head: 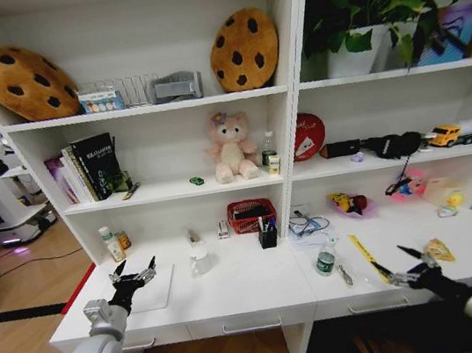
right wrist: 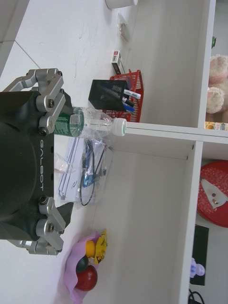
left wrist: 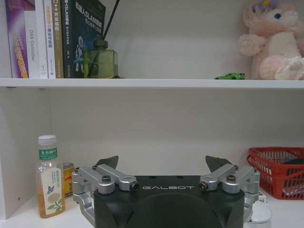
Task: Organize the objects on the table.
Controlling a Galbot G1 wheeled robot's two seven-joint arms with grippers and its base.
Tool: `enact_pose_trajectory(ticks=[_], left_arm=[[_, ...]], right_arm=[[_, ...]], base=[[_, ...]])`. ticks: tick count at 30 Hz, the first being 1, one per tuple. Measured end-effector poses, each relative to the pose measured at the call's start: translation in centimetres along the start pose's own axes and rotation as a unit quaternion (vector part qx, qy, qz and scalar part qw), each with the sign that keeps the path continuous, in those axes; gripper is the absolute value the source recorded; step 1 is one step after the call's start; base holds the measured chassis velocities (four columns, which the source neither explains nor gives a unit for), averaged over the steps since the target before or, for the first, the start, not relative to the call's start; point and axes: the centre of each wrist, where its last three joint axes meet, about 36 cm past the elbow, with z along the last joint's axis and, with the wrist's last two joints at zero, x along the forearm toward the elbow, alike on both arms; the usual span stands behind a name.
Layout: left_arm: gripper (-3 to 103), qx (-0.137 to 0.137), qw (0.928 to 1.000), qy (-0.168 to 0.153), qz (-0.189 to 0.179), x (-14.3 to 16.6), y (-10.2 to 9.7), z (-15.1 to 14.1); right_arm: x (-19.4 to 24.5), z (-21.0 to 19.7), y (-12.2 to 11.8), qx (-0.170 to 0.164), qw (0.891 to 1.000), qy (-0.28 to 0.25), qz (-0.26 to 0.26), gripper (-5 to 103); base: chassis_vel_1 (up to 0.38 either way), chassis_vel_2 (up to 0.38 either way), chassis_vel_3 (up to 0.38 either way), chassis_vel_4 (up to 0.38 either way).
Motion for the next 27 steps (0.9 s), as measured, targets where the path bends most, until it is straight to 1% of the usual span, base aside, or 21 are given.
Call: enact_pose_trajectory(ticks=[3, 5, 7, 8, 10, 11, 13, 14, 15, 18, 27], left_arm=[[100, 0.0, 1.0, 0.0, 0.0, 0.0, 0.0, 0.0], [100, 0.0, 1.0, 0.0, 0.0, 0.0, 0.0, 0.0], [100, 0.0, 1.0, 0.0, 0.0, 0.0, 0.0, 0.0], [100, 0.0, 1.0, 0.0, 0.0, 0.0, 0.0, 0.0], [100, 0.0, 1.0, 0.0, 0.0, 0.0, 0.0, 0.0], [100, 0.0, 1.0, 0.0, 0.0, 0.0, 0.0, 0.0], [100, 0.0, 1.0, 0.0, 0.0, 0.0, 0.0, 0.0], [100, 0.0, 1.0, 0.0, 0.0, 0.0, 0.0, 0.0], [100, 0.0, 1.0, 0.0, 0.0, 0.0, 0.0, 0.0], [100, 0.0, 1.0, 0.0, 0.0, 0.0, 0.0, 0.0], [100, 0.0, 1.0, 0.0, 0.0, 0.0, 0.0, 0.0]], right_arm=[[-3.7, 0.3, -0.9, -0.012, 1.0, -0.003, 0.0, 100], [-4.3, 0.2, -1.1, -0.012, 1.0, -0.004, -0.001, 100], [-6.7, -0.6, -1.7, -0.015, 1.0, 0.001, -0.012, 100], [-6.7, -0.6, -1.7, -0.015, 1.0, 0.001, -0.012, 100], [-8.5, -1.6, -1.1, -0.023, 0.999, 0.007, -0.037, 100], [-8.5, -1.6, -1.1, -0.023, 0.999, 0.007, -0.037, 100], [-9.4, -2.5, 0.3, -0.029, 0.998, 0.009, -0.062, 100], [-9.4, -2.5, 0.3, -0.029, 0.998, 0.009, -0.062, 100], [-9.8, -2.7, 1.1, -0.032, 0.997, 0.009, -0.074, 100], [-10.7, -2.7, 1.7, -0.035, 0.996, 0.01, -0.085, 100], [-12.6, -2.9, 1.6, -0.035, 0.997, 0.017, -0.069, 100]], base=[[0.0, 0.0, 0.0, 0.0], [0.0, 0.0, 0.0, 0.0], [0.0, 0.0, 0.0, 0.0], [0.0, 0.0, 0.0, 0.0], [0.0, 0.0, 0.0, 0.0], [0.0, 0.0, 0.0, 0.0], [0.0, 0.0, 0.0, 0.0], [0.0, 0.0, 0.0, 0.0], [0.0, 0.0, 0.0, 0.0], [0.0, 0.0, 0.0, 0.0], [0.0, 0.0, 0.0, 0.0]])
